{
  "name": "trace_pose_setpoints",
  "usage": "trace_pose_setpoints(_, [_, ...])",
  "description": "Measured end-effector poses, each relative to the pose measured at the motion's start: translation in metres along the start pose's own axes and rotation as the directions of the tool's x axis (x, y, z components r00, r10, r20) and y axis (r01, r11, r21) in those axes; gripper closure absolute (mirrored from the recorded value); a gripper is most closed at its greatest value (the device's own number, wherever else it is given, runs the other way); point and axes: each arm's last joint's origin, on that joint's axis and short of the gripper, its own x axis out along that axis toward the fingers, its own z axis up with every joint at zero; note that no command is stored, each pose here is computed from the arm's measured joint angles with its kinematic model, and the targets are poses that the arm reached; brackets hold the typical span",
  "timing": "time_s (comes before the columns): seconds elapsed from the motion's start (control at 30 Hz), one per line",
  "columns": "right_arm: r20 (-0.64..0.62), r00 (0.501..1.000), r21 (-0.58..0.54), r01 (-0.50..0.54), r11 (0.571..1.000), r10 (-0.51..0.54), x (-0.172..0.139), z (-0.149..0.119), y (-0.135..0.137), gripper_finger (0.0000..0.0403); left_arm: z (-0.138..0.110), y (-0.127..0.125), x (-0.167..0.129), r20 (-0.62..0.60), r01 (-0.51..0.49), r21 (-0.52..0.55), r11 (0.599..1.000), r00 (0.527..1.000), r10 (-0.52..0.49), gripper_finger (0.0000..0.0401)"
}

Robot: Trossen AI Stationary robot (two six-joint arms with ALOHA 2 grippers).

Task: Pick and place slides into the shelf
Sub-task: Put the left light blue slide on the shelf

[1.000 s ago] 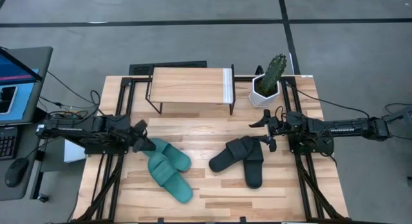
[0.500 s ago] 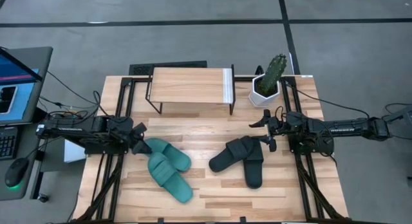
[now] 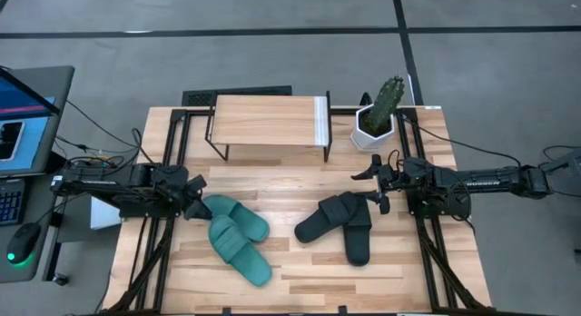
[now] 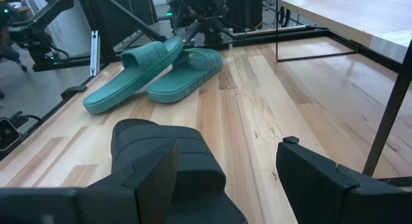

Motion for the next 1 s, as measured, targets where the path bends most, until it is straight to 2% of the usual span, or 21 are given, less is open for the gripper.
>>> trace_pose_setpoints(1.0, [0.000, 1.000, 0.000, 0.000, 1.000, 0.000, 0.0000, 0.0001, 0.0000, 0.0154, 0.0013, 0.0001, 0.0013, 0.025, 0.001, 0.035, 0.999, 1.000, -0.002, 0.0207])
